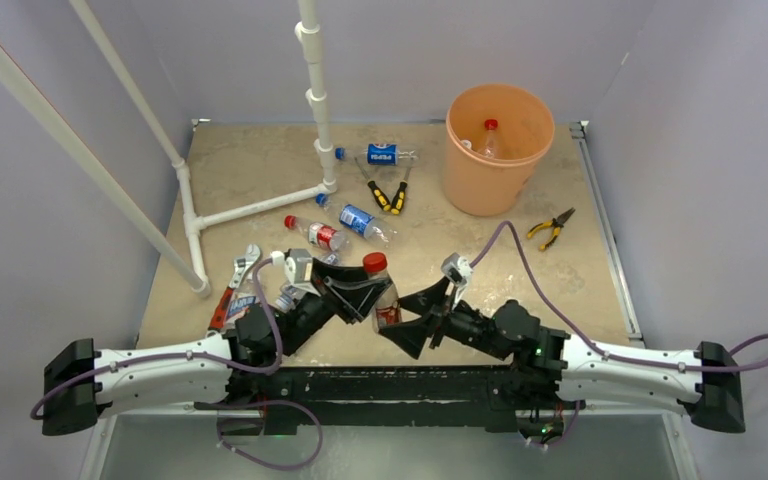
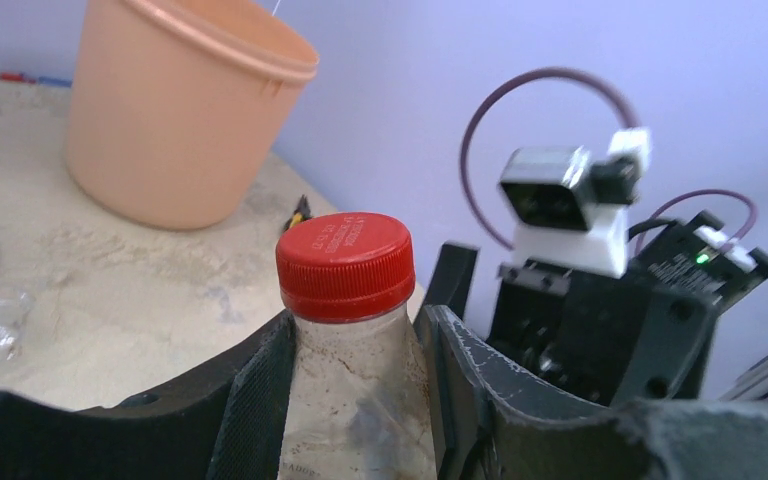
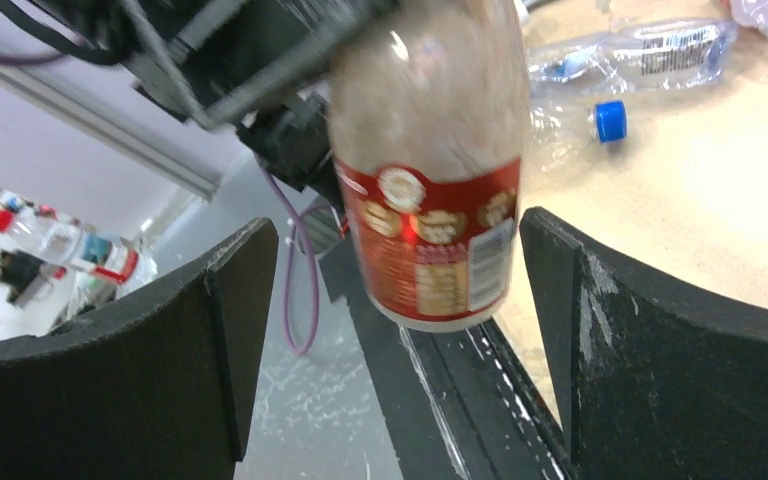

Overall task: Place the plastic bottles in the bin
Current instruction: Pick up the plastic bottle from the corner of the board, then place the plastic bottle in the trash bin.

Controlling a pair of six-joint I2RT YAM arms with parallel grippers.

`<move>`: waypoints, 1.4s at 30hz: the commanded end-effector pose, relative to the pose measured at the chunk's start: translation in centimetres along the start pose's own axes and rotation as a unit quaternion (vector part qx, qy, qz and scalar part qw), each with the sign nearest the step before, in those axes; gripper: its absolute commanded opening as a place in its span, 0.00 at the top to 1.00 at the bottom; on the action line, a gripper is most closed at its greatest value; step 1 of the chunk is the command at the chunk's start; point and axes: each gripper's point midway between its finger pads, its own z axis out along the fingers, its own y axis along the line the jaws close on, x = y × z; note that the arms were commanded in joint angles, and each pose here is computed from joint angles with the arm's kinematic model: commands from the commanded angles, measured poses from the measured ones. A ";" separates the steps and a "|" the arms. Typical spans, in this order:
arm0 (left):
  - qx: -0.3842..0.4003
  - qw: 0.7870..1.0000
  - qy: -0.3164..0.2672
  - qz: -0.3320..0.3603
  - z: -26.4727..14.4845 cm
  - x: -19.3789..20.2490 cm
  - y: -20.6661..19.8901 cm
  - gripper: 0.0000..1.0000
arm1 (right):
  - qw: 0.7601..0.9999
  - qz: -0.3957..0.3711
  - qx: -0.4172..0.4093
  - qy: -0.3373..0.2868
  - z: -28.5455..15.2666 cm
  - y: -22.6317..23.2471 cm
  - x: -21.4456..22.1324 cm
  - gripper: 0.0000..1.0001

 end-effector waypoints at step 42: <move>0.164 0.985 0.033 -0.042 2.1 -3.0 -9.5 0.50 | 0.991 -0.055 -0.105 -0.060 1.7 4.4 -3.0 0.76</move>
